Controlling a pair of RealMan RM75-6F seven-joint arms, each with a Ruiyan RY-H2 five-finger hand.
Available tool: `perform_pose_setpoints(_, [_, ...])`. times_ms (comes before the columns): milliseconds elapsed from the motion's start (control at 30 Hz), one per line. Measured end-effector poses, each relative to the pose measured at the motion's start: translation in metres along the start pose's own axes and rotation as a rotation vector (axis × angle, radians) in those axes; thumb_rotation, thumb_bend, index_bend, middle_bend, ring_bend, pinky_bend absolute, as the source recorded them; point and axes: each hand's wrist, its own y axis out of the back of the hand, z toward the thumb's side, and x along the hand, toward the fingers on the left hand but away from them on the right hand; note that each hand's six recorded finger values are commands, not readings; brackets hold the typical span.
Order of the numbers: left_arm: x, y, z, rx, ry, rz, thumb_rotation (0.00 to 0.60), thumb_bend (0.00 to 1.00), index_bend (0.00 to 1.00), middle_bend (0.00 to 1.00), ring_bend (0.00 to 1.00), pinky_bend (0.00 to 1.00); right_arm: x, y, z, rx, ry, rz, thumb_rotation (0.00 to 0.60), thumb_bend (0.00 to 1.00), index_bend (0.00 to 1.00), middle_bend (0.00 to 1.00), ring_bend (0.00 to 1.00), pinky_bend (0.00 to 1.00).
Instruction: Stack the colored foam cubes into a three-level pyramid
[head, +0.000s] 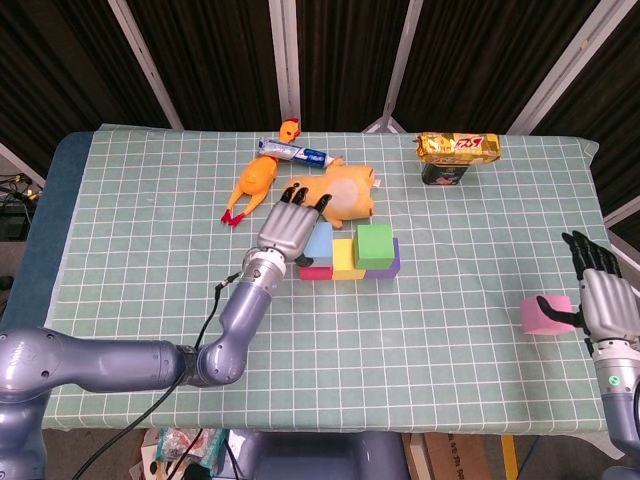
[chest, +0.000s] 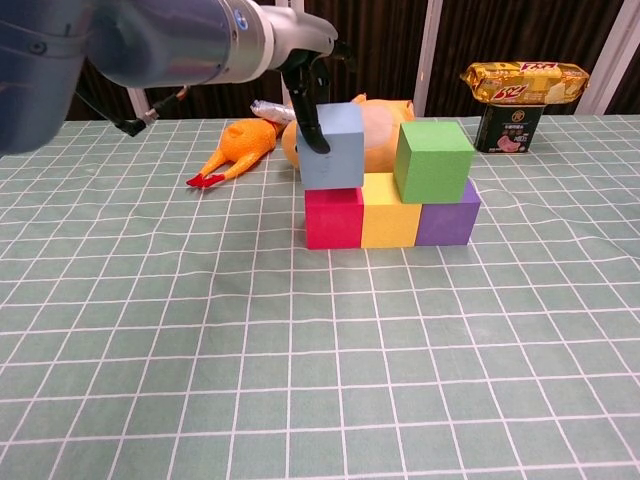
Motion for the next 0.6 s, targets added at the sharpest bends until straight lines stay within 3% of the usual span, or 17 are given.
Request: perform_pose_setpoints(600, [0.014, -0.005, 0.024, 0.022, 0.019, -0.002, 0.6, 0.34, 0.04, 0.44, 0.05, 0.05, -0.001, 0.002, -0.002, -0.032, -0.007, 0.01, 0.6, 0.3, 0.0, 0.0, 0.0, 0.0])
